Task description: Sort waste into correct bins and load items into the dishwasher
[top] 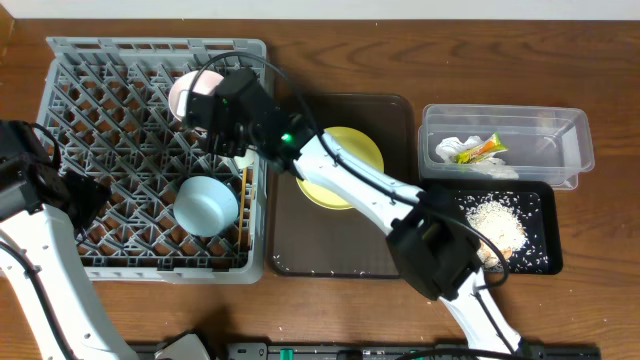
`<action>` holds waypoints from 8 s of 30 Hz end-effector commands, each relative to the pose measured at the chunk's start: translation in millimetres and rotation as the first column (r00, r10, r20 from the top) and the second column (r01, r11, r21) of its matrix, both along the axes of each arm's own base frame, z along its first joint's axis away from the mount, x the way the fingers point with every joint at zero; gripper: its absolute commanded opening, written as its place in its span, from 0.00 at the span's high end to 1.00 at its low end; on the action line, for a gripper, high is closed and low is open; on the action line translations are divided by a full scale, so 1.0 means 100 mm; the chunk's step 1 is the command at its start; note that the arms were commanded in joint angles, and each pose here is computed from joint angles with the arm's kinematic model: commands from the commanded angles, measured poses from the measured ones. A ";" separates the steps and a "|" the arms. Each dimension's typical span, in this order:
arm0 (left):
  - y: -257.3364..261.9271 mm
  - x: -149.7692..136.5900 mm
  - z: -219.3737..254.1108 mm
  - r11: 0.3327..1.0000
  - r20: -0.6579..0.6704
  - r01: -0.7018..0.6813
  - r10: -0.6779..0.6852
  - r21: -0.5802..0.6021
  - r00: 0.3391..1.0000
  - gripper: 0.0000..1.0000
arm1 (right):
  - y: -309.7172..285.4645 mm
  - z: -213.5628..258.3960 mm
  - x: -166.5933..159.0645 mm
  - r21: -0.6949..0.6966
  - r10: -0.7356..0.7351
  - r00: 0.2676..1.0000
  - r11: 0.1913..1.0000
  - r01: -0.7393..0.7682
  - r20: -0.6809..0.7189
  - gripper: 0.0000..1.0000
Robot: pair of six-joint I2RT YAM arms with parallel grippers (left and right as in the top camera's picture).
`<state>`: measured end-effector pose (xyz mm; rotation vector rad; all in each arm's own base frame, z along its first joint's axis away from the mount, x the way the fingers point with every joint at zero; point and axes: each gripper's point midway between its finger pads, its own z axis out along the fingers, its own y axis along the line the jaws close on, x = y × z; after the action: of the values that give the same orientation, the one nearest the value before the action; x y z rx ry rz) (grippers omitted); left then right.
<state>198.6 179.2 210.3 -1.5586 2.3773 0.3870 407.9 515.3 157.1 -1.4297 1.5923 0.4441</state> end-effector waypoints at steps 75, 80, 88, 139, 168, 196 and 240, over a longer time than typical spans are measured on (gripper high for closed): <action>0.02 -0.02 0.03 1.000 -0.002 -0.009 0.009 0.012 1.000 0.00 | 0.07 -0.28 0.03 -0.032 0.021 0.999 0.999 -0.020 0.031 0.86; 0.02 -0.02 0.03 1.000 -0.002 -0.009 0.009 0.012 1.000 0.00 | 0.00 -0.29 0.12 -0.033 0.004 1.000 0.999 -0.003 0.029 0.75; 0.02 -0.02 0.03 1.000 -0.002 -0.009 0.009 0.012 1.000 0.00 | -0.01 -0.27 0.14 -0.027 0.000 0.999 1.000 0.001 0.034 0.67; 0.02 -0.02 0.03 1.000 -0.002 -0.009 0.009 0.012 1.000 0.00 | -0.39 1.58 0.74 0.736 0.326 0.686 0.492 0.465 -0.651 0.99; 0.02 -0.02 0.03 1.000 -0.002 -0.009 0.009 0.012 1.000 0.00 | -0.18 0.32 0.77 0.637 0.399 0.502 0.561 0.528 -0.767 0.99; 0.02 -0.02 0.03 1.000 -0.002 -0.009 0.009 0.012 1.000 0.00 | -0.73 0.24 1.06 0.595 0.406 0.439 0.613 0.520 -0.802 0.01; 0.02 -0.02 0.03 1.000 -0.002 -0.009 0.009 0.012 1.000 0.00 | -2.29 -1.04 -0.35 -0.560 -0.707 0.304 0.698 0.446 -0.638 0.49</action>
<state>198.5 179.2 210.2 -1.5584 2.3779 0.3877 396.7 259.7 76.0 -0.5158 2.9322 0.4444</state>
